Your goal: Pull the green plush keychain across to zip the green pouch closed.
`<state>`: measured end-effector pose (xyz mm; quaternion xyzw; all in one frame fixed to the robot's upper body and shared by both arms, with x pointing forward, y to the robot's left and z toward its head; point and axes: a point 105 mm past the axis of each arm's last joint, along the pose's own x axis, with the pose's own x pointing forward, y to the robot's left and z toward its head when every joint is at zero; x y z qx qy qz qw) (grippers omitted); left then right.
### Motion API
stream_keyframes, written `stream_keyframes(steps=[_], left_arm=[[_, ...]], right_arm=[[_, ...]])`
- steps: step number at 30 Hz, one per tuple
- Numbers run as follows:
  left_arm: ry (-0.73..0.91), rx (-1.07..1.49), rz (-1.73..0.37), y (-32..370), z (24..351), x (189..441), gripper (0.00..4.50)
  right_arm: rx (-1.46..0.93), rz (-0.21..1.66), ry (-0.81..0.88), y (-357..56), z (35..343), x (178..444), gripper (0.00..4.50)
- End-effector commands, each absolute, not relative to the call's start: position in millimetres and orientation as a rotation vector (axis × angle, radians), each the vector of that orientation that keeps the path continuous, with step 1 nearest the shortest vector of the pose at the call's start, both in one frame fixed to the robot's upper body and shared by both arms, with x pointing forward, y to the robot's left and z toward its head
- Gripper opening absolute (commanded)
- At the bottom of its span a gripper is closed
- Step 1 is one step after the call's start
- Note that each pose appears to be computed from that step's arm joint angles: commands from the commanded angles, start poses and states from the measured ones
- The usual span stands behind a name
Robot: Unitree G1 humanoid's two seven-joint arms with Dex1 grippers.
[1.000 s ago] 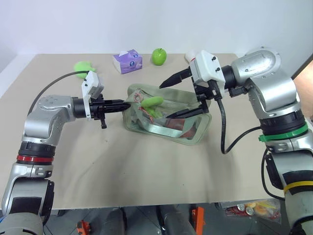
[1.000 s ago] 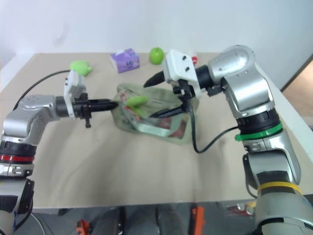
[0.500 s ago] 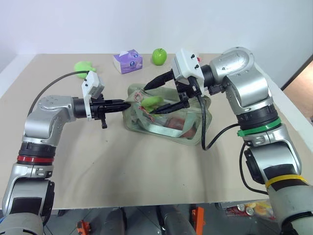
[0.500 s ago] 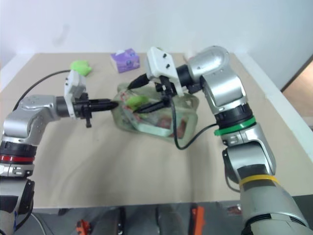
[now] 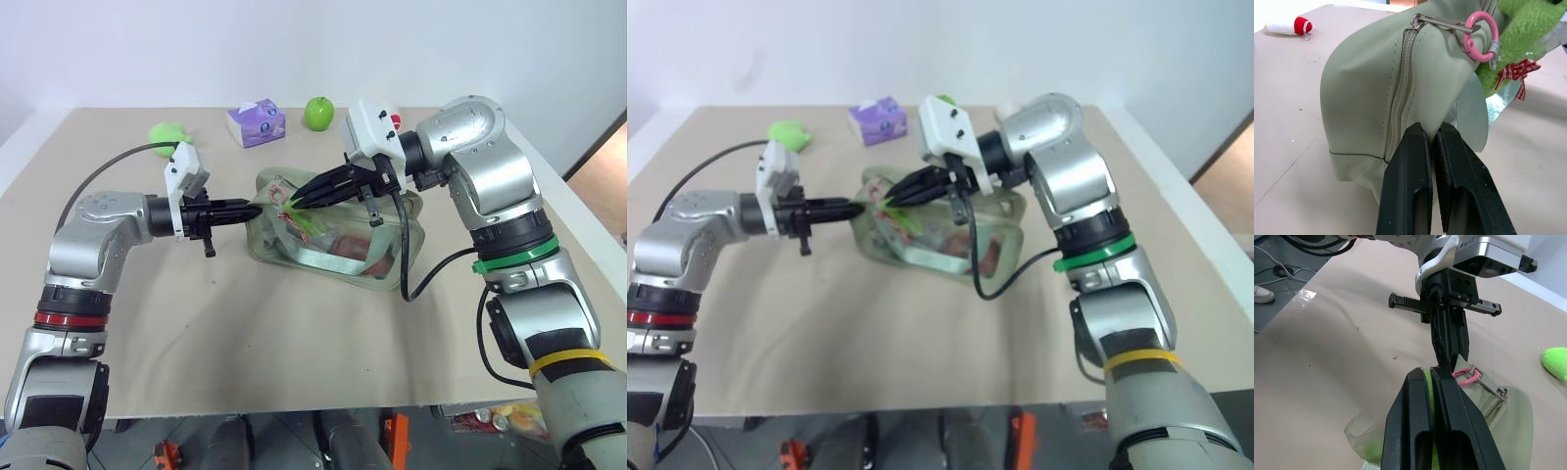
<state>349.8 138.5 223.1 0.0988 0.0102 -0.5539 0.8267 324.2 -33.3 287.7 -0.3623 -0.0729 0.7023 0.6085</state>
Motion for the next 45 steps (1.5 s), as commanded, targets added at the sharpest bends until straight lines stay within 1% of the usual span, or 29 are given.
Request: stream_keyframes(steps=[1, 9, 12, 14, 19, 22, 31, 35, 37, 39, 41, 45], left_arm=[[-0.010, 0.208, -1.178, 137, 230, 347, 0.00], [-0.010, 0.204, -1.180, 136, 230, 348, 0.00], [-0.010, 0.204, -1.182, 135, 230, 349, 0.00], [-0.009, 0.204, -1.183, 135, 229, 349, 0.00], [-0.007, 0.202, -1.184, 135, 228, 348, 0.00], [-0.005, 0.201, -1.185, 135, 227, 348, 0.00], [-0.004, 0.196, -1.198, 132, 226, 350, 0.00], [-0.003, 0.194, -1.207, 130, 225, 350, 0.00], [-0.002, 0.193, -1.209, 130, 225, 350, 0.00], [-0.001, 0.192, -1.212, 129, 224, 350, 0.00], [0.000, 0.192, -1.213, 129, 224, 350, 0.00], [0.001, 0.189, -1.215, 129, 223, 350, 0.00]], right_arm=[[-0.846, 1.603, -0.212, -38, 301, 321, 0.02], [-0.825, 1.582, -0.221, -45, 308, 321, 0.02], [-0.827, 1.558, -0.239, -50, 316, 322, 0.02], [-0.822, 1.525, -0.256, -57, 328, 323, 0.02], [-0.856, 1.455, -0.244, -86, 348, 320, 0.02], [-0.909, 1.379, -0.211, -110, 357, 321, 0.02], [-1.068, 1.209, -0.092, -165, 365, 321, 0.02], [-1.204, 1.138, -0.014, -185, 358, 318, 0.02], [-1.325, 1.079, 0.064, -201, 348, 318, 0.02], [-1.443, 1.043, 0.178, -219, 331, 314, 0.02], [-1.496, 1.044, 0.287, -233, 309, 309, 0.02], [-1.556, 1.029, 0.420, -253, 269, 307, 0.02]])
